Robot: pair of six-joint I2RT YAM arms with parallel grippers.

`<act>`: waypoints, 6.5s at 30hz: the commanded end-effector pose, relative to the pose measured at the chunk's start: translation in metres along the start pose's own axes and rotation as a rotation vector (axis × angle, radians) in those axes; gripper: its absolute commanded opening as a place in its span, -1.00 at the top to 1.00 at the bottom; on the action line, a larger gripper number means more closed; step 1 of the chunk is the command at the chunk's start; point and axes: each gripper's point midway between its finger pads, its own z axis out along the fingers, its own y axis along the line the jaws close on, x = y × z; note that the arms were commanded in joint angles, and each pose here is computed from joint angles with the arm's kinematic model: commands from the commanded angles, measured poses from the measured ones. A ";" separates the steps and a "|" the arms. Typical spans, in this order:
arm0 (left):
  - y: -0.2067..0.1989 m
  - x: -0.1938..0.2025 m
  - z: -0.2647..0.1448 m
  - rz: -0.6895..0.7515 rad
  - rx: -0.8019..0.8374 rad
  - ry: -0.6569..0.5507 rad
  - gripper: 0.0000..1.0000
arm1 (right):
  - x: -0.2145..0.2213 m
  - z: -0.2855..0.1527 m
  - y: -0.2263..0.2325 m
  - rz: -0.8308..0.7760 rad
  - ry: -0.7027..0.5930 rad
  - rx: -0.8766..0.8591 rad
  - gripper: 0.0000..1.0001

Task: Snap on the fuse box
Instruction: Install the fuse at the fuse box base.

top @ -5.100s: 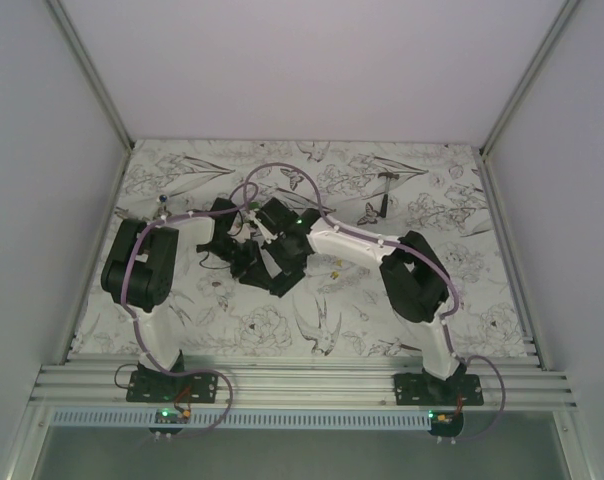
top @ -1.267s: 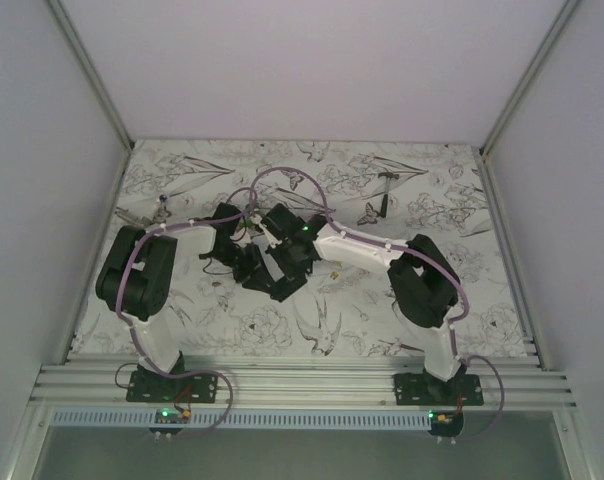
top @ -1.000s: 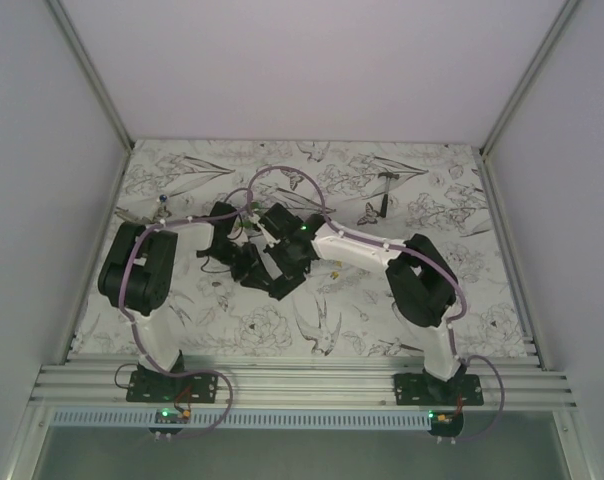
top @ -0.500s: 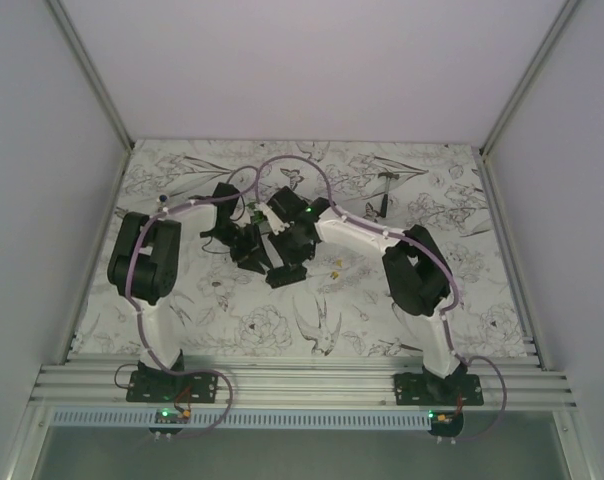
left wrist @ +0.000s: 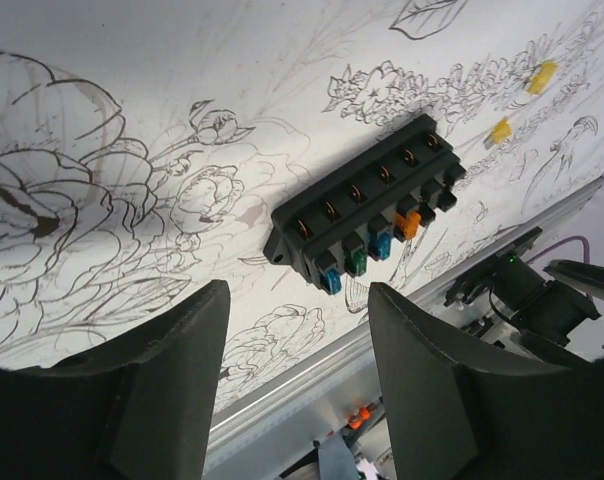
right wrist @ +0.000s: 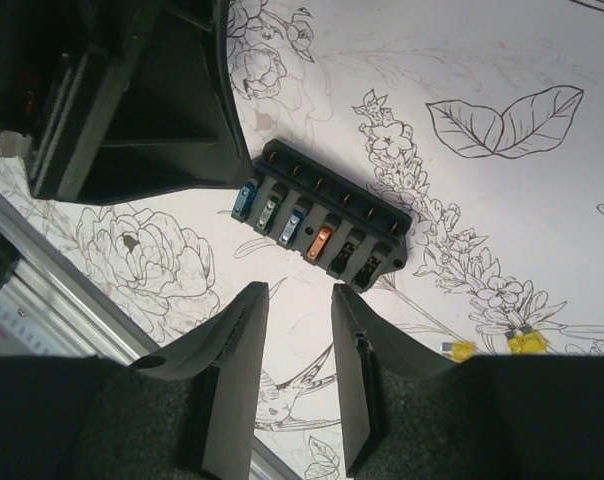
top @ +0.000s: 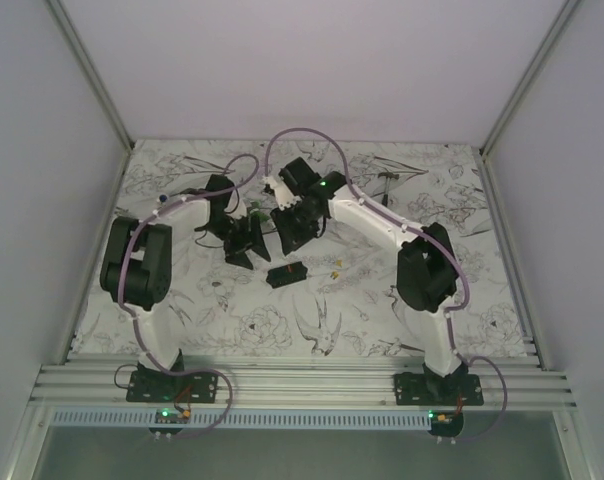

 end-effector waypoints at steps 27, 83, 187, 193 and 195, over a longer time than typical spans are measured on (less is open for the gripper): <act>-0.008 0.025 0.012 0.059 -0.004 -0.306 -0.24 | 0.027 0.032 -0.013 0.185 -0.160 0.051 0.45; -0.010 0.034 0.037 0.109 -0.007 -0.194 0.24 | 0.089 0.075 -0.042 0.317 0.208 0.274 1.00; -0.012 0.080 0.042 0.018 0.040 -0.145 0.22 | 0.134 0.055 -0.006 0.154 0.268 0.332 1.00; -0.005 0.083 0.046 0.006 0.024 -0.135 0.23 | 0.170 0.070 -0.034 0.157 0.380 0.454 1.00; -0.003 0.084 0.047 0.002 0.020 -0.133 0.24 | 0.181 0.073 -0.046 0.151 0.416 0.504 1.00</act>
